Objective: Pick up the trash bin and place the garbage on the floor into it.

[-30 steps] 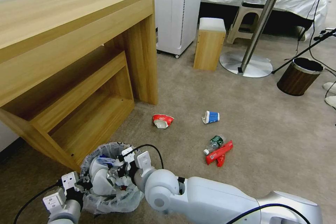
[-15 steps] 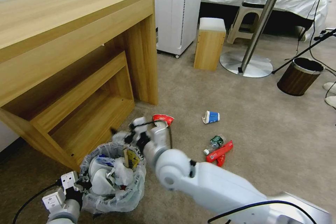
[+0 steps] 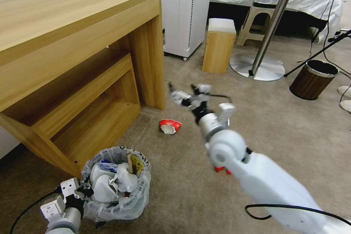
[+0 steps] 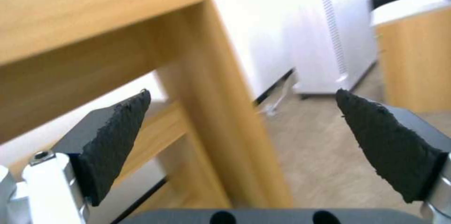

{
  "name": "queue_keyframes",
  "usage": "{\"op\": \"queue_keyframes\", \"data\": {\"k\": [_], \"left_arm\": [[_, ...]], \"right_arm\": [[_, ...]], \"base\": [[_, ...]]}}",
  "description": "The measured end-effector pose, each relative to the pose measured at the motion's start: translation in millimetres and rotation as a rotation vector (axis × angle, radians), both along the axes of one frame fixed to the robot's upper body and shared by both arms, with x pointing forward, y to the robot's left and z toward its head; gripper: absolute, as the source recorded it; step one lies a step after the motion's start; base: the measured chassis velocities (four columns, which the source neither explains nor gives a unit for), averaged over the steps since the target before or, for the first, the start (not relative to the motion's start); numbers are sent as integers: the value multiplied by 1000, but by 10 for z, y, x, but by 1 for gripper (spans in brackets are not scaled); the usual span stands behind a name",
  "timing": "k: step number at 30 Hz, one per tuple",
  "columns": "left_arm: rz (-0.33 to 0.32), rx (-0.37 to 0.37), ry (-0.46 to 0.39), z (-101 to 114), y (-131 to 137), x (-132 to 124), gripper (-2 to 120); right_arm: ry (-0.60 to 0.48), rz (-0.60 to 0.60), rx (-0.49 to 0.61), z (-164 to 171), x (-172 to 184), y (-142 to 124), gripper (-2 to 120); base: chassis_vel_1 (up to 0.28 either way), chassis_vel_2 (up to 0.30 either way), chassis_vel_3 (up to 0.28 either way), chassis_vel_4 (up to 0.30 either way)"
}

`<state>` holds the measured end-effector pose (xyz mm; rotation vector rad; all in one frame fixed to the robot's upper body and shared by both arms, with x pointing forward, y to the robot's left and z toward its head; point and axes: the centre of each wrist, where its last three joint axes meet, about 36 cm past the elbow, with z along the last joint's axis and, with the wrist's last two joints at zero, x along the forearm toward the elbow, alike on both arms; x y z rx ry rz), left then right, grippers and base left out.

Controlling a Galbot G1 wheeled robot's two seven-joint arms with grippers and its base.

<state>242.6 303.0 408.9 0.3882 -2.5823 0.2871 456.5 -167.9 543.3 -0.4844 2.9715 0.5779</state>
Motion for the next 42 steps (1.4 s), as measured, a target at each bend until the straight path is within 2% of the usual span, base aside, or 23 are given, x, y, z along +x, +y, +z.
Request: {"op": "queue_keyframes", "data": {"k": [3,5,6,7,10,16,19,21,31,42], "left_arm": [[-6,-2,-6,23,-9,9,1],[-7,-2,-8,28,-11,11,1],[-8,-1,-10,35,-11,12,1],[-8,-1,-10,35,-11,12,1],[-17,3,-12,59,-12,-5,1],[-26,10,-18,83,-1,-11,1],[-27,10,-19,85,2,-12,1],[-31,15,-19,86,10,-31,1],[-47,26,-18,85,23,-78,1],[-51,25,-20,87,33,-75,1]], "right_arm": [[10,-89,-5,57,95,-302,100],[15,-119,-16,37,121,-389,100],[25,-162,-35,-14,142,-510,100],[25,-162,-35,-14,142,-510,100],[95,-274,-102,-209,117,-812,100],[150,-364,-144,-431,50,-1106,100],[157,-376,-150,-459,39,-1151,100],[173,-432,-183,-574,10,-1298,100],[188,-493,-215,-743,-79,-1399,100],[174,-503,-210,-800,-118,-1407,100]], "base": [[0,0,0,0],[0,0,0,0],[0,0,0,0],[0,0,0,0],[0,0,0,0],[0,0,0,0],[0,0,0,0],[0,0,0,0],[0,0,0,0],[0,0,0,0]]}}
